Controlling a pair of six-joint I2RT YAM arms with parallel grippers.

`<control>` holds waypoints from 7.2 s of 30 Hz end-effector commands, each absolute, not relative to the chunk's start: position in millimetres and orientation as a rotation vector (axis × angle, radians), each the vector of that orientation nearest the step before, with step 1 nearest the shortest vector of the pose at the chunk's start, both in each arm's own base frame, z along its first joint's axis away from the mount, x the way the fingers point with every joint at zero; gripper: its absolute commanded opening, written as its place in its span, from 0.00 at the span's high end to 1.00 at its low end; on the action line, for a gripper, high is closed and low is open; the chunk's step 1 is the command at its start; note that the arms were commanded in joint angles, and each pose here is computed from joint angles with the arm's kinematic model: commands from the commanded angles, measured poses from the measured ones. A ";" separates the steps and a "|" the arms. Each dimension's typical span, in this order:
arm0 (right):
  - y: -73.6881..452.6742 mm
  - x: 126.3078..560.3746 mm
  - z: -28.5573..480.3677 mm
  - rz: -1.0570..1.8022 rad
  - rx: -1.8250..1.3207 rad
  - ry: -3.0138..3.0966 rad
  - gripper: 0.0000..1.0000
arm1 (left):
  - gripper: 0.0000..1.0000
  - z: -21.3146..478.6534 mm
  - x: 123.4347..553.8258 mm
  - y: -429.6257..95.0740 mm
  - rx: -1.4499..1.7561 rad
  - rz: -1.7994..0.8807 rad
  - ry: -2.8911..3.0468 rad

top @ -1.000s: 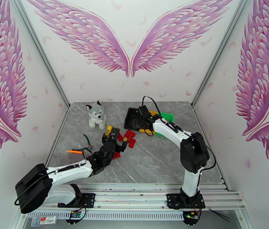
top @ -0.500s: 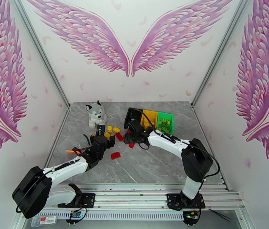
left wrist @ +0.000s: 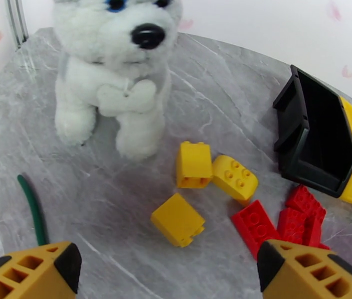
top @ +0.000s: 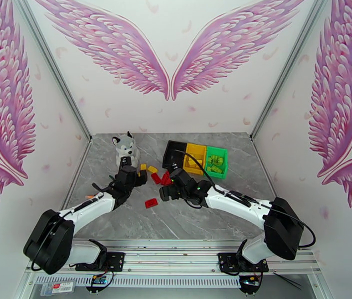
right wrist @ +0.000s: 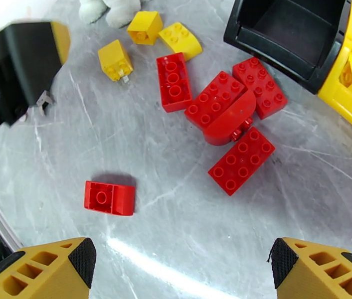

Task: Sort the legos into containers by color

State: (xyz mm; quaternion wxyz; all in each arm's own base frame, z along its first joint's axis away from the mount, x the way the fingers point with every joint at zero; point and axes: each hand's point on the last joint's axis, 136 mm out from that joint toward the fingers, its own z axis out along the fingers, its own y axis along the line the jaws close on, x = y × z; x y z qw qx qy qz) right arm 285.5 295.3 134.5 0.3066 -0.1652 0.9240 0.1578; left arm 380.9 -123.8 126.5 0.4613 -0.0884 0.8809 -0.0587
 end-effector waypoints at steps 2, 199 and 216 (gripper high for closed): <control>285.7 290.9 141.4 0.387 -0.394 2.410 0.01 | 0.01 105.0 401.4 -137.6 -0.248 -0.119 2.312; 144.0 296.9 215.2 0.285 0.109 2.070 0.01 | 0.71 177.4 471.5 -410.4 0.298 -0.906 2.182; 150.2 301.6 208.7 0.283 0.087 2.098 0.01 | 0.37 188.2 492.4 -427.3 0.274 -0.932 2.145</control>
